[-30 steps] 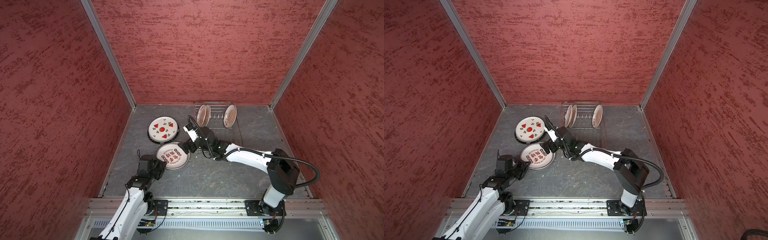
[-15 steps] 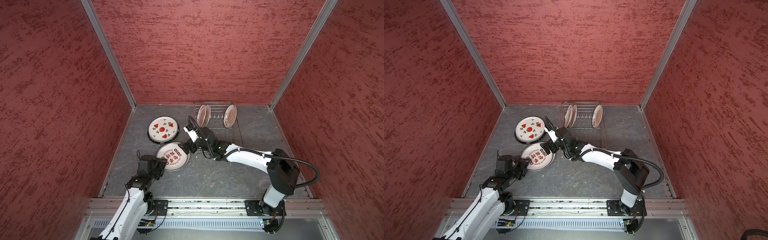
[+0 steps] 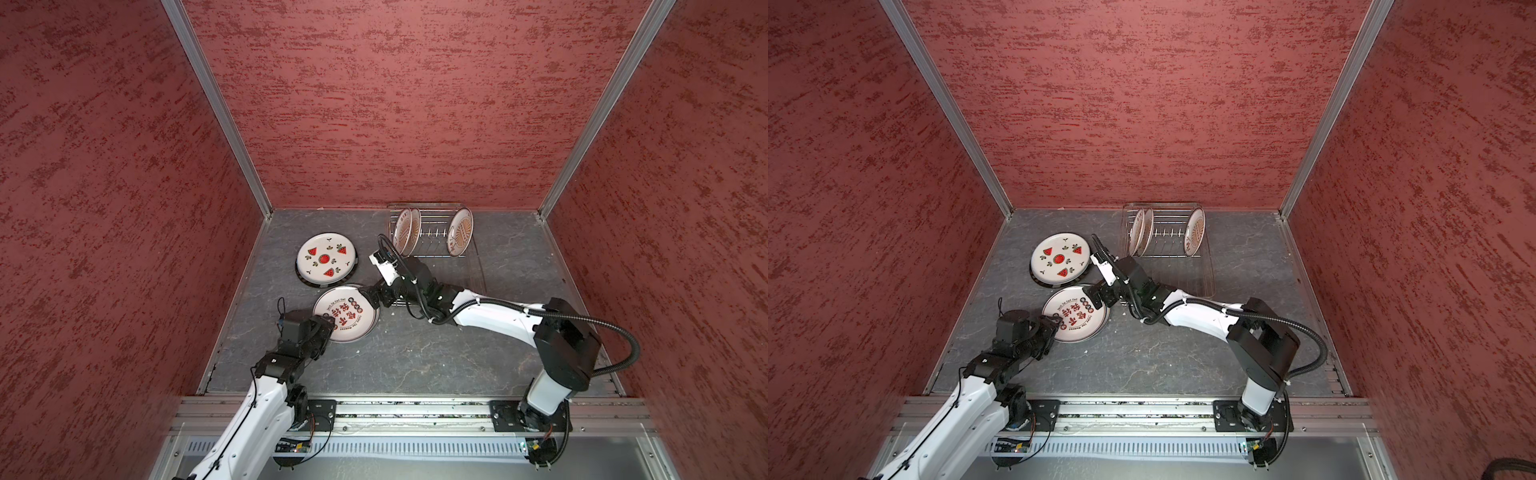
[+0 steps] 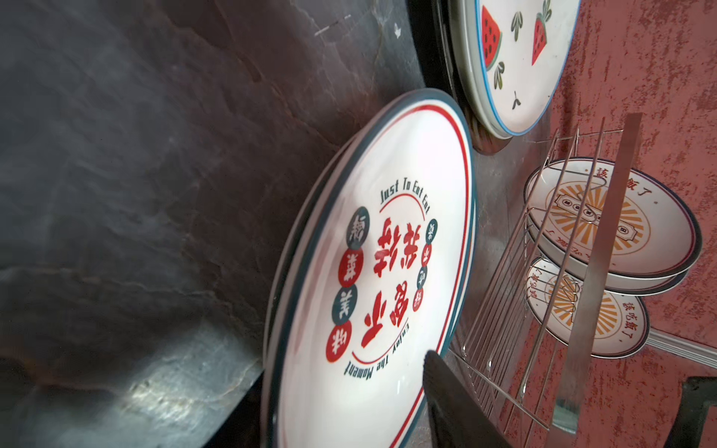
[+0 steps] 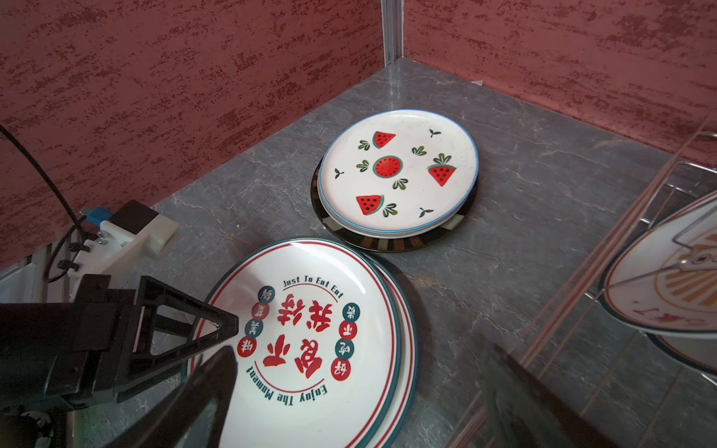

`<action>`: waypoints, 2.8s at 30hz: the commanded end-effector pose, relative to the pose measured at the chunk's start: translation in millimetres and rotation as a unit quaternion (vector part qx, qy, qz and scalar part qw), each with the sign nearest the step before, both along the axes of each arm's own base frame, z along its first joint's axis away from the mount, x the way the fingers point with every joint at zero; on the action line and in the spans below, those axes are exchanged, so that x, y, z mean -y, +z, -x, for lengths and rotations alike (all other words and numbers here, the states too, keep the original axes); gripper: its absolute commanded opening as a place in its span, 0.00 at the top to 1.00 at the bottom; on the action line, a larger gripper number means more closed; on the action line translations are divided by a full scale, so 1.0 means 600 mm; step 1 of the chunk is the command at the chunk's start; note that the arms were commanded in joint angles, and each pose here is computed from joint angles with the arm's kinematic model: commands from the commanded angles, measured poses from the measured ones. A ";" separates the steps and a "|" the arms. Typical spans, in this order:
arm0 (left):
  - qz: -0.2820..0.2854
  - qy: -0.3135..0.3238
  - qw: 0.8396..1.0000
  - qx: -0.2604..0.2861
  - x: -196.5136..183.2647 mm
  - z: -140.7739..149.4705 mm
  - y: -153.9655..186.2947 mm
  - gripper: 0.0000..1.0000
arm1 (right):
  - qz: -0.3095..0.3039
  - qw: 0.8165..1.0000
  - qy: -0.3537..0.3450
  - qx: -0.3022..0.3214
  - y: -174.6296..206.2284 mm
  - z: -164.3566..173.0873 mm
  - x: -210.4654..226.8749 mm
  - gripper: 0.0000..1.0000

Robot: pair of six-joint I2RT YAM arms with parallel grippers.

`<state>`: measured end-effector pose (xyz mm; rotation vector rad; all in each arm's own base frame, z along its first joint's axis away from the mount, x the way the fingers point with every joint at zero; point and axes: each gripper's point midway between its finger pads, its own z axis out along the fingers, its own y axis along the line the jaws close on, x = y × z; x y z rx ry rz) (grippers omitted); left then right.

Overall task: Unload the plates from the dish rack
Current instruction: Place the plate on the plate, then pick up the plate from the dish rack.

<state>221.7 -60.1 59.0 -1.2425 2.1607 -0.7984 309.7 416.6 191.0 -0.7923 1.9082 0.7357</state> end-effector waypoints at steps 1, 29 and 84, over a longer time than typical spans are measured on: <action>-0.025 0.001 1.000 0.007 -0.008 -0.006 0.013 0.42 | -0.027 0.999 -0.014 0.038 0.050 -0.002 0.006 0.02; -0.084 0.026 0.996 0.000 -0.030 -0.001 0.015 0.52 | -0.041 0.998 -0.030 0.043 0.056 0.001 0.023 0.02; -0.067 -0.288 0.877 0.378 0.220 -0.115 0.360 0.00 | -0.144 0.971 -0.192 0.026 0.206 -0.163 0.191 0.02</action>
